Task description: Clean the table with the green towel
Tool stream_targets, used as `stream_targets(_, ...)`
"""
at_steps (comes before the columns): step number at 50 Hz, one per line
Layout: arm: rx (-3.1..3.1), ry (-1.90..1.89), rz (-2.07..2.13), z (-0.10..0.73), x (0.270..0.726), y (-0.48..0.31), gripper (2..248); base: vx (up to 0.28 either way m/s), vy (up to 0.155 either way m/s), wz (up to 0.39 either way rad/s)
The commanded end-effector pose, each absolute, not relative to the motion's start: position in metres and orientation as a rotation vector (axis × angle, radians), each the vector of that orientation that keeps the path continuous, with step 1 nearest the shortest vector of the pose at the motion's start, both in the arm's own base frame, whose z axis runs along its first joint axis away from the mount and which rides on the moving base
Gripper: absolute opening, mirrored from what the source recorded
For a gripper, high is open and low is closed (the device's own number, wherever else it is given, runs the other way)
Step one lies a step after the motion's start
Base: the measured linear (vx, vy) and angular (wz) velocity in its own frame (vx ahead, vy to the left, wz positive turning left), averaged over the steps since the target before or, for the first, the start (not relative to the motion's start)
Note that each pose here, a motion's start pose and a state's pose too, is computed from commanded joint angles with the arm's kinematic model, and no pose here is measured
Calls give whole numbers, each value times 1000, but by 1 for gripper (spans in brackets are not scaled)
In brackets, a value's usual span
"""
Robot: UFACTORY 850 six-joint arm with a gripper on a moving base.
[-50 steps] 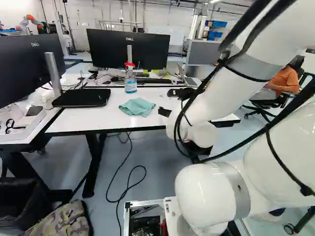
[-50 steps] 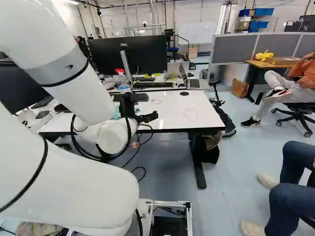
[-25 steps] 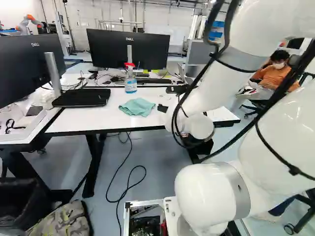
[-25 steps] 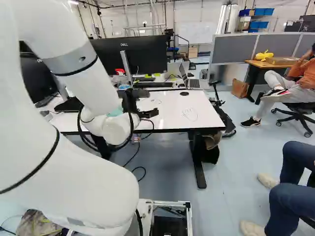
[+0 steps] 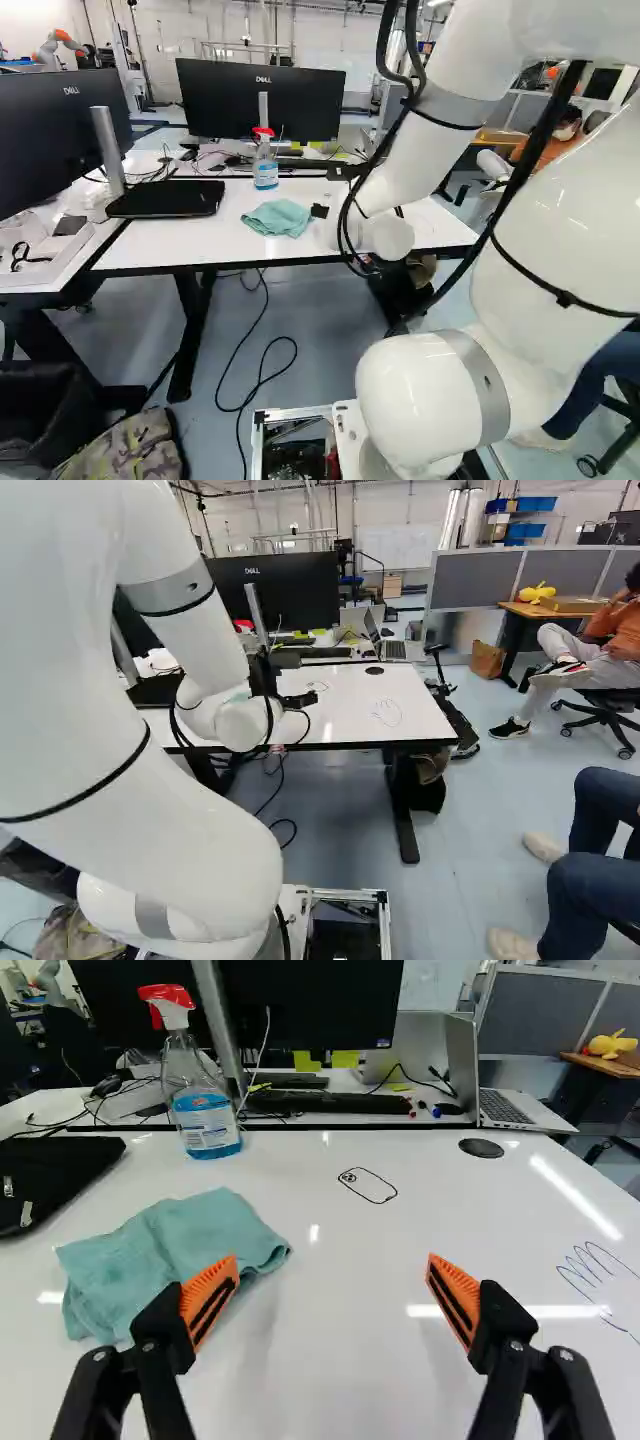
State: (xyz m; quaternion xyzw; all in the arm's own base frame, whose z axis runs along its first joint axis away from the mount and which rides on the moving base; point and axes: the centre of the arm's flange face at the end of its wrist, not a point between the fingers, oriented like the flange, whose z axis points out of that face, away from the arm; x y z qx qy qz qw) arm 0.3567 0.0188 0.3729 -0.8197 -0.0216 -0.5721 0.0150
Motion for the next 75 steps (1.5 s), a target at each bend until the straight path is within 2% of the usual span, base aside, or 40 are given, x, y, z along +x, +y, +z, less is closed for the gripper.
stream_targets(59, -2441, -255, -1760, 383, 443, 94, 247, 0, 0, 0)
stream_targets(75, -2465, -314, -1679, 380, 448, 116, 247, 0, 0, 0)
